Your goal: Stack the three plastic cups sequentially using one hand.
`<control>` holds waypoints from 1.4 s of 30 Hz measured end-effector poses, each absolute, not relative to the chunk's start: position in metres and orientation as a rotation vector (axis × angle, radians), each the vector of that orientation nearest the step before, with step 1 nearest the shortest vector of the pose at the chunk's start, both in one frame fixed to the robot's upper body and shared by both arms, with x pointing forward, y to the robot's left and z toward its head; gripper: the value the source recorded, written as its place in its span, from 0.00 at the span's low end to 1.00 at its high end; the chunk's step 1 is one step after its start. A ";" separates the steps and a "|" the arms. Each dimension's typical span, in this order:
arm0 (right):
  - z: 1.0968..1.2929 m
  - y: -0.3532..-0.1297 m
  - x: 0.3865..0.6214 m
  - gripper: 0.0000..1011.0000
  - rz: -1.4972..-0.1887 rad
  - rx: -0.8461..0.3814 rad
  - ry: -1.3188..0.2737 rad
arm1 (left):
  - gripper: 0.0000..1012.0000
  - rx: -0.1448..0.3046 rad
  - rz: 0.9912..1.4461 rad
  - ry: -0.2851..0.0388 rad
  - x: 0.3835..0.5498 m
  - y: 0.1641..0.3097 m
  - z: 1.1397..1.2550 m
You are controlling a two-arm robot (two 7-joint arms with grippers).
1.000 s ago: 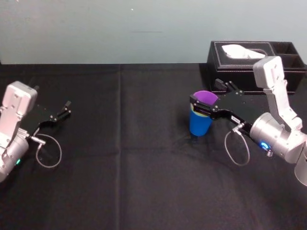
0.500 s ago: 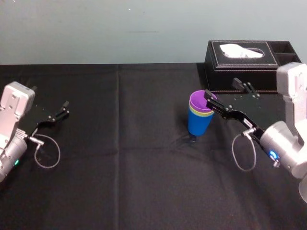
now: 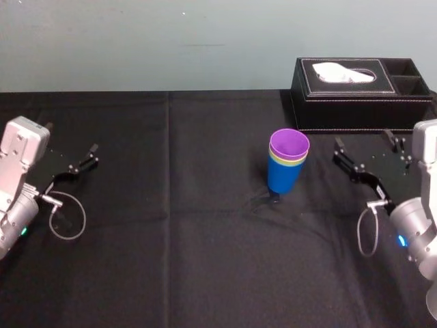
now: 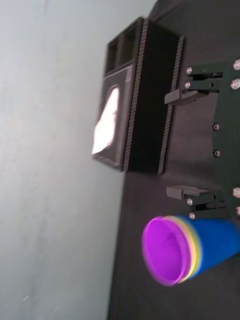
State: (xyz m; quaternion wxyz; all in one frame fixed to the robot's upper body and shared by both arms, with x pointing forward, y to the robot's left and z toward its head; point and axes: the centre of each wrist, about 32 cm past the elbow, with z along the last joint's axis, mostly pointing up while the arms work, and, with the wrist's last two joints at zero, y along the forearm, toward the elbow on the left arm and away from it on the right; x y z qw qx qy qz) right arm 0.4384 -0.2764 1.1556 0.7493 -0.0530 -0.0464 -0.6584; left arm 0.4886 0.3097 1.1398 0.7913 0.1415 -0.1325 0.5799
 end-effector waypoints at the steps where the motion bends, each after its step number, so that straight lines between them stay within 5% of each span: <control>1: 1.154 -0.276 0.438 0.99 -1.445 -0.132 -0.094 | 1.00 0.304 1.248 -0.285 0.489 0.310 1.140; 12: 1.143 -0.275 0.442 0.99 -1.469 -0.233 -0.056 | 1.00 0.304 1.248 -0.285 0.489 0.310 1.140; 42: 1.142 -0.276 0.443 0.99 -1.458 -0.234 -0.055 | 1.00 0.305 1.248 -0.285 0.489 0.310 1.140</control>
